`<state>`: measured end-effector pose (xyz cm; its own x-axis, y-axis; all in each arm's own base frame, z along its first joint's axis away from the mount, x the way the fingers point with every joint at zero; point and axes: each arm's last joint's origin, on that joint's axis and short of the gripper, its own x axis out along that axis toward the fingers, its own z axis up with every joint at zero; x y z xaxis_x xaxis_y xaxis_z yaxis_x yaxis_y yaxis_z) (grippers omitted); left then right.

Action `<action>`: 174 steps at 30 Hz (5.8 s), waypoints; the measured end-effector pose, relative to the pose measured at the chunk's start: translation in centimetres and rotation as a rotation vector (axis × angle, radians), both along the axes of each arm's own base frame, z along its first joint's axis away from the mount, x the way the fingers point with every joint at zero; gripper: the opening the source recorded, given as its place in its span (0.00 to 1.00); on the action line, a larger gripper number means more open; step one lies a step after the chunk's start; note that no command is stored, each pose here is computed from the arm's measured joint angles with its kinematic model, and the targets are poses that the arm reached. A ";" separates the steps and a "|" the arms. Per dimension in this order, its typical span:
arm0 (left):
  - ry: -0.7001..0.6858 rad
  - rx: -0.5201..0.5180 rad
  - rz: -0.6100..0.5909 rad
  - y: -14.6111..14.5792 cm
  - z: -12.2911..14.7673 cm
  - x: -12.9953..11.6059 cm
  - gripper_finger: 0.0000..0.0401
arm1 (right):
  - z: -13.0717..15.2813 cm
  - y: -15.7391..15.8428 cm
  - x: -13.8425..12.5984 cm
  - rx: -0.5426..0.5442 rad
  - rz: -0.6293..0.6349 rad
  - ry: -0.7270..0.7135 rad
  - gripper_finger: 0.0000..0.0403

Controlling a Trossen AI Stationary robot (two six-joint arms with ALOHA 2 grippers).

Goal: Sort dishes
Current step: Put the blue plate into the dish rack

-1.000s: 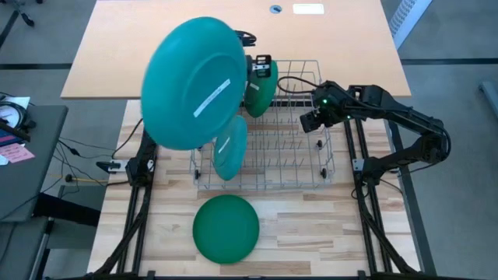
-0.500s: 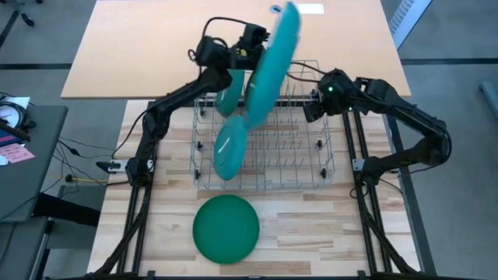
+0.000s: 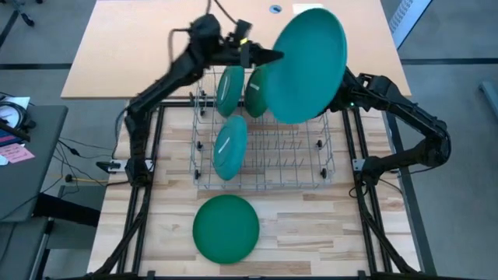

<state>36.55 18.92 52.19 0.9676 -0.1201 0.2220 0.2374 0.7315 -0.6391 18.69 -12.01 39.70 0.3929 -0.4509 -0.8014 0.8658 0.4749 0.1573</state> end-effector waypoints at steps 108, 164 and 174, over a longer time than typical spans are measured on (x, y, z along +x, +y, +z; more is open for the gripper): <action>0.935 0.467 1.135 -10.3 -0.6 -9.9 0.00 | 8.0 7.7 0.6 -0.234 0.398 -0.735 0.56; 0.915 0.518 1.047 -12.0 -0.5 -9.3 0.00 | 10.3 2.1 6.5 -0.546 0.312 -0.295 0.77; 0.895 0.582 1.019 -12.6 -0.2 -9.0 0.00 | 8.1 -0.3 7.9 -0.421 0.371 -0.237 0.61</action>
<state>27.53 6.31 52.03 0.4734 0.8200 -0.3217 -0.8318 0.5363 0.1429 26.60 -12.36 47.77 0.7303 -0.5092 -0.4554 0.5953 0.8013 0.0587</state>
